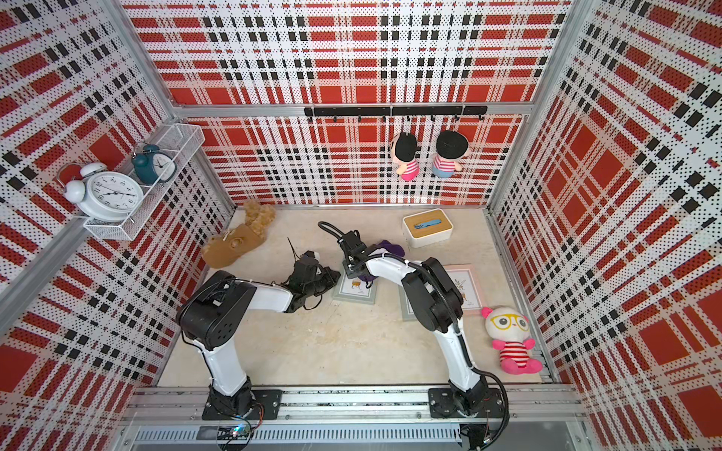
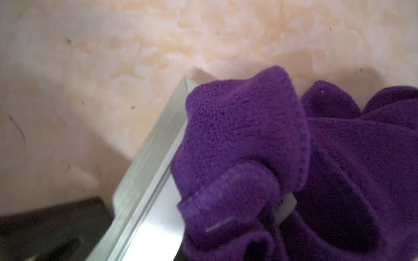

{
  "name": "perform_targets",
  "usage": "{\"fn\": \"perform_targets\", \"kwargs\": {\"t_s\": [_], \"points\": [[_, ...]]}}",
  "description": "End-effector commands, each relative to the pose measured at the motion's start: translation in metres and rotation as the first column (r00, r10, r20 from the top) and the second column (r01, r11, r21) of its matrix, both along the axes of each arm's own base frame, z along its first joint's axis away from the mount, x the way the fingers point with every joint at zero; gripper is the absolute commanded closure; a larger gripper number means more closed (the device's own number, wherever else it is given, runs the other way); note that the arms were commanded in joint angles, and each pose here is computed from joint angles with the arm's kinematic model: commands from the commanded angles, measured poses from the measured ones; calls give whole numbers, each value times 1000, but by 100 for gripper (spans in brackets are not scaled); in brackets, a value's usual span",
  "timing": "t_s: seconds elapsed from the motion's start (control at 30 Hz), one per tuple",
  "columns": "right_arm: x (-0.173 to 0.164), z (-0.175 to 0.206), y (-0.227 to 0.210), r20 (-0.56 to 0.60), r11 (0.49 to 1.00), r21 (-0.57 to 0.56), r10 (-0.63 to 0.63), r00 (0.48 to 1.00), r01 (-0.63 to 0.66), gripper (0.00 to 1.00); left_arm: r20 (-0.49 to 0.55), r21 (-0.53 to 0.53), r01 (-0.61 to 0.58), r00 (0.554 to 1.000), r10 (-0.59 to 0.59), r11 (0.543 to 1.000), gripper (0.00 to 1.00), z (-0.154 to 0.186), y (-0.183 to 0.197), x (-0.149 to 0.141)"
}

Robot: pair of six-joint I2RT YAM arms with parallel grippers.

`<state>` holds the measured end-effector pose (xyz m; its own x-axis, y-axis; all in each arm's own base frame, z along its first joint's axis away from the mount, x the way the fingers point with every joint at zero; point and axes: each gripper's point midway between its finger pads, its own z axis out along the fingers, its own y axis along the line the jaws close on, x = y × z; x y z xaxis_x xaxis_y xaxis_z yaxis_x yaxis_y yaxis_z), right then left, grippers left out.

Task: Wipe the picture frame with a cloth
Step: Wipe the dirt from the picture frame.

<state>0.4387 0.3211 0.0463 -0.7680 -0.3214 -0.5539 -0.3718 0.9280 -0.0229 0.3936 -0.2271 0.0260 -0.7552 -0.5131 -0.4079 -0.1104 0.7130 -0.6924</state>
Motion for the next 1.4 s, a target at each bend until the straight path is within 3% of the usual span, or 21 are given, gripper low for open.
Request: {"fn": "perform_targets", "kwargs": {"t_s": [0.0,0.13,0.27,0.33,0.4,0.53,0.67,0.8,0.93,1.0,1.1,1.2,1.27,1.37], "points": [[1,-31,16,-88,999,46,9,996,-5,100,-321,173,54,947,5,983,85,-87,28,-66],[-30,-40,35,-158,995,92,61,986,-47,100,-317,173,53,948,4,984,85,-86,27,-65],[-85,-56,10,-252,996,83,39,967,-18,100,-322,172,54,947,4,984,85,-88,27,-65],[-95,-53,-4,-247,996,88,2,969,21,100,-325,172,59,946,0,983,85,-89,26,-66],[-84,-50,-13,-226,995,78,-41,973,60,100,-327,173,59,945,1,983,85,-90,27,-66],[-24,-39,-18,-164,986,58,-145,976,156,100,-325,175,59,946,1,983,85,-88,27,-66],[-4,-29,8,-157,990,90,-92,983,107,100,-319,179,59,948,1,982,85,-84,26,-64],[-53,-42,15,-216,997,69,-25,976,41,100,-317,181,61,949,0,982,85,-83,25,-62],[-122,-58,-9,-317,999,43,16,948,-2,100,-316,184,45,949,16,982,85,-84,27,-62],[-132,-58,-31,-312,1000,-13,-7,950,3,100,-317,182,42,948,18,982,85,-85,27,-63],[-114,-51,-70,-249,987,-155,-77,966,39,100,-313,180,41,950,17,983,85,-83,27,-62],[-64,-22,-94,-127,968,-206,-172,977,143,100,-309,170,48,951,7,984,85,-80,25,-61],[-30,15,-94,-21,964,-162,-216,976,210,100,-286,151,72,958,-26,986,84,-70,18,-56],[-3,74,-81,109,967,-8,-253,961,256,100,-239,151,98,969,-60,984,77,-47,9,-40]]}}
